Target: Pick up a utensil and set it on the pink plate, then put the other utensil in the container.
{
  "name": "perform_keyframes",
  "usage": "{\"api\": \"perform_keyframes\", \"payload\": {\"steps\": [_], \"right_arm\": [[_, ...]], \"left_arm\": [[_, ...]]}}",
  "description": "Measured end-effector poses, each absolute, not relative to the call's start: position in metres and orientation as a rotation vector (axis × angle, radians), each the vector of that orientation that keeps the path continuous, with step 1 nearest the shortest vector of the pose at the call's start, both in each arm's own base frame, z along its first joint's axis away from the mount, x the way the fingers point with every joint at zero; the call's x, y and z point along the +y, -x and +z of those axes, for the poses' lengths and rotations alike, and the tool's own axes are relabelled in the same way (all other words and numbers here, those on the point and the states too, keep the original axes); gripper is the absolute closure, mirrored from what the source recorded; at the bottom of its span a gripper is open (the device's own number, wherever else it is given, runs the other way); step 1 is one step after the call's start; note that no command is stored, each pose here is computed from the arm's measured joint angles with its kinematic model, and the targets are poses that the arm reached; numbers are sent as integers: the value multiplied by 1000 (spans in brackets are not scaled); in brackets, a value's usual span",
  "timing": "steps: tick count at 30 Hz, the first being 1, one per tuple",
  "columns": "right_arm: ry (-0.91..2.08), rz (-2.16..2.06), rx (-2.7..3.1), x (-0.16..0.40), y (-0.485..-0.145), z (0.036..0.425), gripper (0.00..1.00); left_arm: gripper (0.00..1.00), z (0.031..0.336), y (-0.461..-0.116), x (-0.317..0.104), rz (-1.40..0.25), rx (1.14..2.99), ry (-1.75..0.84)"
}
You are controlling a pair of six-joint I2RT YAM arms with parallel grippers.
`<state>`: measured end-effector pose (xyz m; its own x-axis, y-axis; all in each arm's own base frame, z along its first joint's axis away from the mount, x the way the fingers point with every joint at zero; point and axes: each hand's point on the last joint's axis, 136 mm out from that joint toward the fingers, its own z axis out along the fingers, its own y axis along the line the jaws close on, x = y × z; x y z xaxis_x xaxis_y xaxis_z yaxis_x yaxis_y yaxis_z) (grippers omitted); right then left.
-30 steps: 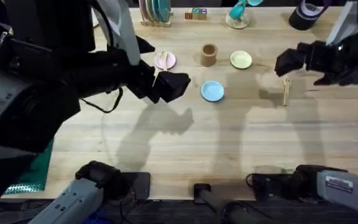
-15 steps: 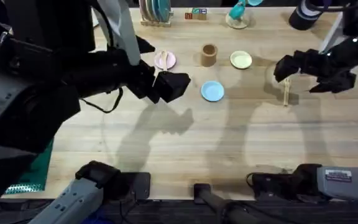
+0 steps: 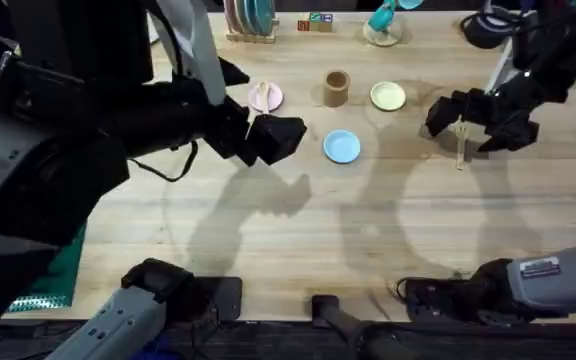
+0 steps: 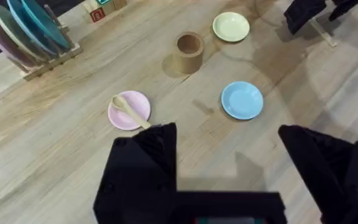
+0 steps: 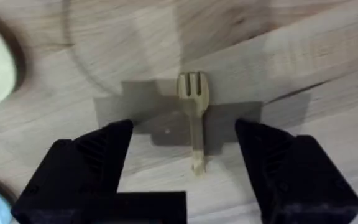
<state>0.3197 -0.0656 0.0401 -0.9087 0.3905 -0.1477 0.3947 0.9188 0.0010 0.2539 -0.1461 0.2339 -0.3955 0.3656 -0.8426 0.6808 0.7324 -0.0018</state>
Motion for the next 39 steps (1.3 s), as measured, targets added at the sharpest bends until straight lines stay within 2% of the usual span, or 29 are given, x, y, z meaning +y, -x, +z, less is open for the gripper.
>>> {"api": "perform_keyframes", "payload": {"steps": [8,10,13,16,20,25,28,39], "right_arm": [[-605,-45,2942,-66,-319,38,13],[-605,-45,2942,-66,-319,38,41],[-606,-48,2941,-66,-319,38,170],[-611,-48,2940,-66,-319,38,383],[-617,-48,2939,-66,-319,38,618],[-617,-48,2939,-66,-319,38,788],[-620,-48,2937,-66,-319,38,951],[-614,-41,2935,-65,-319,40,969]], "left_arm": [[5,234,-254,-146,-437,2022,-794],[6,234,-254,-146,-437,2022,-793],[5,234,-254,-146,-437,2022,-793],[5,234,-254,-146,-437,2022,-793],[6,234,-254,-146,-437,2022,-793],[5,234,-254,-146,-437,2022,-793],[5,234,-254,-146,-437,2022,-793],[5,234,-254,-146,-437,2022,-793]]}}
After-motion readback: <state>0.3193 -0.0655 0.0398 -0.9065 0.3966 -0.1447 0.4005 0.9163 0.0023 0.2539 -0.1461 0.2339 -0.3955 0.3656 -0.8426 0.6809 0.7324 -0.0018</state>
